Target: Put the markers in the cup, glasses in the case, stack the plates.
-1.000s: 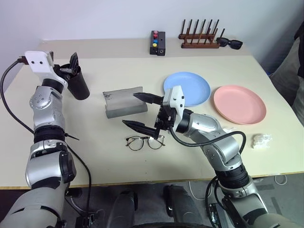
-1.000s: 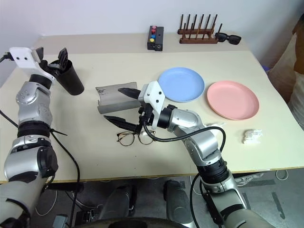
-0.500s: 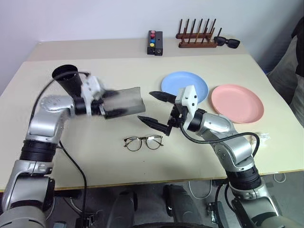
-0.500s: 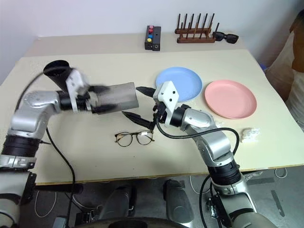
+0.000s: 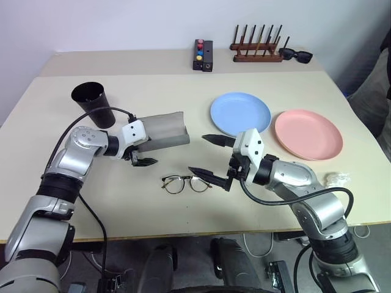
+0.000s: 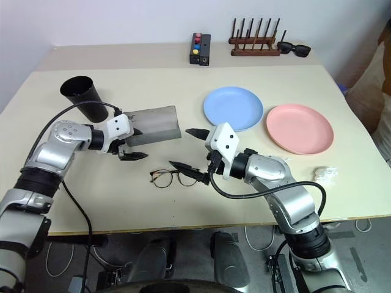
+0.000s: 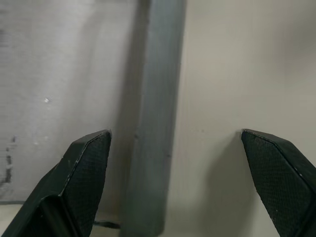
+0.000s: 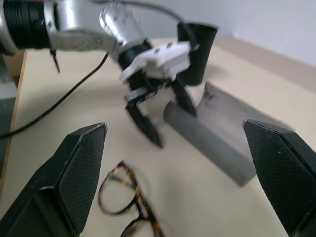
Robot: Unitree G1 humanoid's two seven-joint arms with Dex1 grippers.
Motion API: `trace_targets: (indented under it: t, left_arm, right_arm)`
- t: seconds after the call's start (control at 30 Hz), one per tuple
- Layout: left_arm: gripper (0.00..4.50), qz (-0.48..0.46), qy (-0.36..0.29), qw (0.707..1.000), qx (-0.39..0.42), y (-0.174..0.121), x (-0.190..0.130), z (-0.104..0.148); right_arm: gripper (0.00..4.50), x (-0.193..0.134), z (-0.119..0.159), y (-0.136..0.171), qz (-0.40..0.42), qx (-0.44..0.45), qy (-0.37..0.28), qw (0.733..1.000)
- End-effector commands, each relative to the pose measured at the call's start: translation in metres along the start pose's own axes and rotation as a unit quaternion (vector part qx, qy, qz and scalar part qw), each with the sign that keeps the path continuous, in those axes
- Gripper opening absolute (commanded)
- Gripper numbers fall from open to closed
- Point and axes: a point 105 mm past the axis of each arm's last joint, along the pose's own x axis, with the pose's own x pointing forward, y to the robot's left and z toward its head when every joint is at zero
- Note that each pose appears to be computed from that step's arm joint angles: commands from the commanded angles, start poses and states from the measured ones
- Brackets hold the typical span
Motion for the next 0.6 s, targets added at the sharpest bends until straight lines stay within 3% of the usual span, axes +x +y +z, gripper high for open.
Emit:
trace_targets:
  t: [0.03, 0.13, 0.37, 0.6]
  left_arm:
    - [3.08, 0.016, -0.004, 1.000, 0.009, 0.004, -0.002, 0.001]
    - [1.58, 0.008, -0.013, 1.000, 0.013, -0.001, -0.004, 0.001]
    - [1.58, -0.014, -0.040, 0.999, 0.005, -0.010, -0.021, 0.009]
    - [1.58, -0.057, -0.043, 0.997, 0.004, -0.037, -0.038, 0.014]
  right_arm:
    - [4.50, -0.007, 0.006, -0.001, -0.005, -0.020, 0.005, 1.000]
    - [4.50, -0.009, 0.003, -0.004, -0.014, -0.022, 0.014, 1.000]
    - [4.50, -0.015, 0.000, -0.011, -0.027, -0.025, 0.024, 0.999]
    - [4.50, -0.017, -0.001, -0.013, -0.030, -0.026, 0.025, 0.999]
